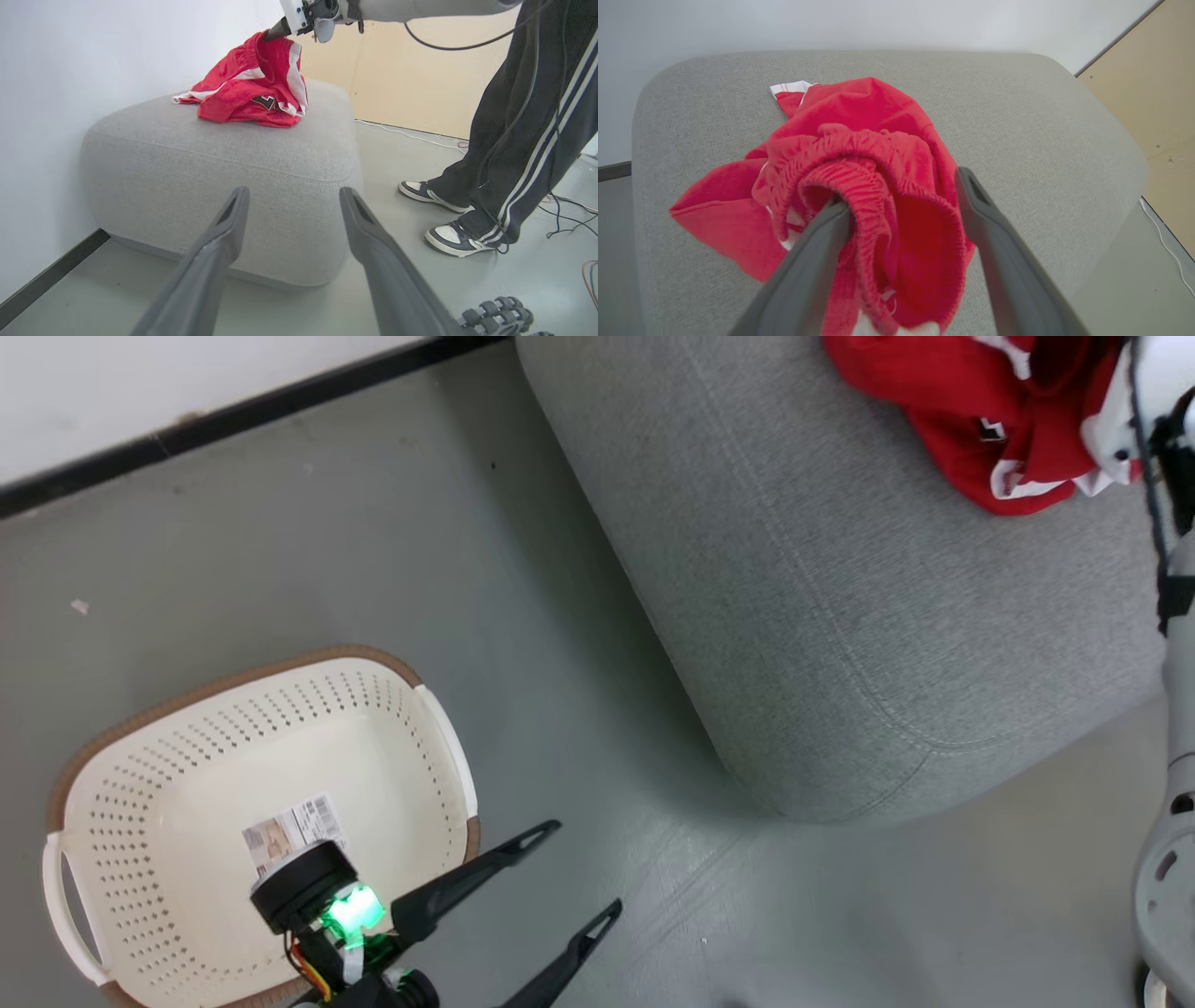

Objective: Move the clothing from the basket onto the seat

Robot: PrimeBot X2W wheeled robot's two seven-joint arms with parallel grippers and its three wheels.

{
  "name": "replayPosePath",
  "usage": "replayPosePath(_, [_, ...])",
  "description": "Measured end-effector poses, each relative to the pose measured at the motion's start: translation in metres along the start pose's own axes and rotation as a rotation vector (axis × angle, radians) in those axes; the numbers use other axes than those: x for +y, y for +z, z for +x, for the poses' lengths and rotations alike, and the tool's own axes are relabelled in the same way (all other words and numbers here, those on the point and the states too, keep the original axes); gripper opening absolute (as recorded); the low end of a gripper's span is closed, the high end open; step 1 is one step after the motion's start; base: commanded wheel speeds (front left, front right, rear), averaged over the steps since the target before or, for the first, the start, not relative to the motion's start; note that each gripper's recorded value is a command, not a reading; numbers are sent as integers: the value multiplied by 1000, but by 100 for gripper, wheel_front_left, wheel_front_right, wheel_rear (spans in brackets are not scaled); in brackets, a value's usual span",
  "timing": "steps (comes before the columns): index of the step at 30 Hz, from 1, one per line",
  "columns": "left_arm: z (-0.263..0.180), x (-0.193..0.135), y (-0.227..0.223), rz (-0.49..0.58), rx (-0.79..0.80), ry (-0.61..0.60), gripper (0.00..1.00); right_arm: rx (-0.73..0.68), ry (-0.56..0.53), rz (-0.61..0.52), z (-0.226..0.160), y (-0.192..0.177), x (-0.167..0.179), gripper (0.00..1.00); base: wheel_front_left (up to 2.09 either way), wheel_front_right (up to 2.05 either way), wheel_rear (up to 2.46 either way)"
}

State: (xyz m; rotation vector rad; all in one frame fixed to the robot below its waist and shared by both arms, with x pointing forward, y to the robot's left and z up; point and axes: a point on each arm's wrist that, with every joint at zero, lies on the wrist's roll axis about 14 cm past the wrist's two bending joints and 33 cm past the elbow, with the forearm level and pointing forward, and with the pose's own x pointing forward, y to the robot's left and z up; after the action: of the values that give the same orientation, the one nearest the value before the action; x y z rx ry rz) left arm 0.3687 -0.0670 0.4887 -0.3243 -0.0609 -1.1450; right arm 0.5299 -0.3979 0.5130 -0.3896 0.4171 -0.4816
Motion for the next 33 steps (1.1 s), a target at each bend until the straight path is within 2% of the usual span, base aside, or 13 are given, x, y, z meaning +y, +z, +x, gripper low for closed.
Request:
replayPosePath(5, [5, -7, 13, 23, -25, -6, 100, -50, 19, 6, -12, 12, -3, 100, 0, 0, 0])
replayPosePath(15, [11, -15, 32, 85, -52, -3, 100, -190, 17, 122, -39, 39, -23, 100, 0, 0, 0])
replayPosePath(18, [13, -19, 38, 104, -56, -3, 100, -254, 14, 166, -49, 51, -31, 100, 0, 0, 0])
replayPosePath(21, [14, -24, 44, 110, -69, 8, 100, -342, 16, 132, -62, 69, -35, 100, 0, 0, 0])
replayPosePath(25, [14, -31, 51, 120, -80, 25, 100, -455, 26, 146, -80, 92, -39, 100, 0, 0, 0])
replayPosePath(29, [13, -34, 57, 127, -90, 54, 100, -548, 53, 167, -98, 105, -37, 100, 0, 0, 0])
replayPosePath(33, [11, -35, 72, 145, -125, 102, 100, -611, 118, 190, -117, 108, -21, 100, 0, 0, 0])
